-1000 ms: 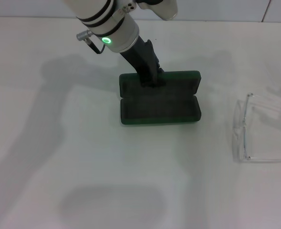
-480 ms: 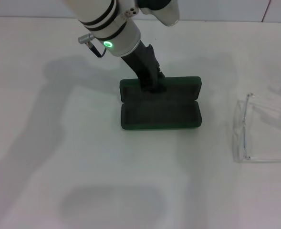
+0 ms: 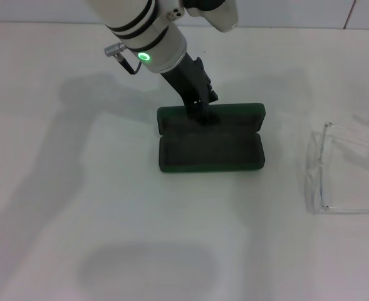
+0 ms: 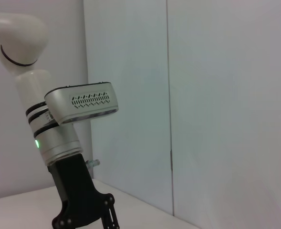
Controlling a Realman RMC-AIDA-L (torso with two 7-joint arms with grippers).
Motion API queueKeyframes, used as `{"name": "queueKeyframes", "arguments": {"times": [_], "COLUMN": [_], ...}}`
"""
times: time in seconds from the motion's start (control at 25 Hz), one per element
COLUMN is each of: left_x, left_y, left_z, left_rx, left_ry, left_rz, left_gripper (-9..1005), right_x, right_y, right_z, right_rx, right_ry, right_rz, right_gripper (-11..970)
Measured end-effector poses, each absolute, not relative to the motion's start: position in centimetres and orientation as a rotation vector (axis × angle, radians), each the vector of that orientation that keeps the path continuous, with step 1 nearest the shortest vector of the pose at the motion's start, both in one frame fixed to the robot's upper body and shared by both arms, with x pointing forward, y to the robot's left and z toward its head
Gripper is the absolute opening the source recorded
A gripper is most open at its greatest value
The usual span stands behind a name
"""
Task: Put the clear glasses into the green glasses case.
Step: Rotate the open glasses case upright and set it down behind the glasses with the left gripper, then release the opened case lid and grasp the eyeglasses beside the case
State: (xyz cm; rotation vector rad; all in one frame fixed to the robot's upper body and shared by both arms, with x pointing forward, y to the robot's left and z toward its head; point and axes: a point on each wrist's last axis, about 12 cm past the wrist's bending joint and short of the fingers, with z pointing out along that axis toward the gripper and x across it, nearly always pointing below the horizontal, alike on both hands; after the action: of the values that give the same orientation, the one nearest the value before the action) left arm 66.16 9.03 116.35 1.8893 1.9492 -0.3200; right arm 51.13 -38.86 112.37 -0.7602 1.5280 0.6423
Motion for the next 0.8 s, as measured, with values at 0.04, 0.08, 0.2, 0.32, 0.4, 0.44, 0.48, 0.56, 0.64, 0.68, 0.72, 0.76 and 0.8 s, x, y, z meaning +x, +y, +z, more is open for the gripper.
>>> {"name": "queueKeyframes", "arguments": {"times": [0.04,0.08,0.2,0.32,0.4,0.44,0.48,0.56,0.64,0.68,0.72,0.76,0.8], "left_x": [66.1,66.1,65.9,65.7,65.7,65.7,65.7,65.7,65.6,65.6,65.6,65.7,65.8], "left_y": [9.0,9.0,8.8,8.6,8.4,8.4,8.4,8.5,8.4,8.4,8.4,8.4,8.4], "left_z": [116.4,116.4,116.8,117.3,117.6,117.7,117.9,118.2,118.5,118.7,118.8,119.1,119.4], "left_rx": [1.894,1.894,1.924,1.944,1.95,1.952,1.954,1.958,1.961,1.958,1.953,1.944,1.927], "left_ry": [1.949,1.949,1.952,1.958,1.961,1.963,1.965,1.968,1.968,1.968,1.969,1.968,1.966], "left_rz": [-0.326,-0.326,-0.351,-0.371,-0.377,-0.379,-0.382,-0.39,-0.404,-0.408,-0.418,-0.428,-0.444], "left_gripper": [452,451,450,448,447,446,446,445,443,443,442,442,441], "right_x": [51.1,51.1,51.1,51.1,51.1,51.1,51.1,51.1,51.1,51.1,51.1,51.1,51.1], "right_y": [-38.9,-38.9,-38.9,-38.9,-38.9,-38.9,-38.9,-38.9,-38.9,-39.0,-39.0,-39.0,-39.0], "right_z": [112.4,112.4,112.4,112.4,112.4,112.4,112.4,112.4,112.4,112.4,112.3,112.3,112.3], "right_rx": [-0.76,-0.76,-0.76,-0.762,-0.763,-0.763,-0.764,-0.765,-0.765,-0.765,-0.765,-0.765,-0.765], "right_ry": [1.528,1.528,1.528,1.528,1.528,1.528,1.528,1.528,1.528,1.529,1.529,1.529,1.529], "right_rz": [0.642,0.641,0.64,0.638,0.636,0.636,0.635,0.635,0.635,0.635,0.635,0.635,0.635], "right_gripper": [744,744,744,743,743,743,743,742,742,742,742,742,741]}}
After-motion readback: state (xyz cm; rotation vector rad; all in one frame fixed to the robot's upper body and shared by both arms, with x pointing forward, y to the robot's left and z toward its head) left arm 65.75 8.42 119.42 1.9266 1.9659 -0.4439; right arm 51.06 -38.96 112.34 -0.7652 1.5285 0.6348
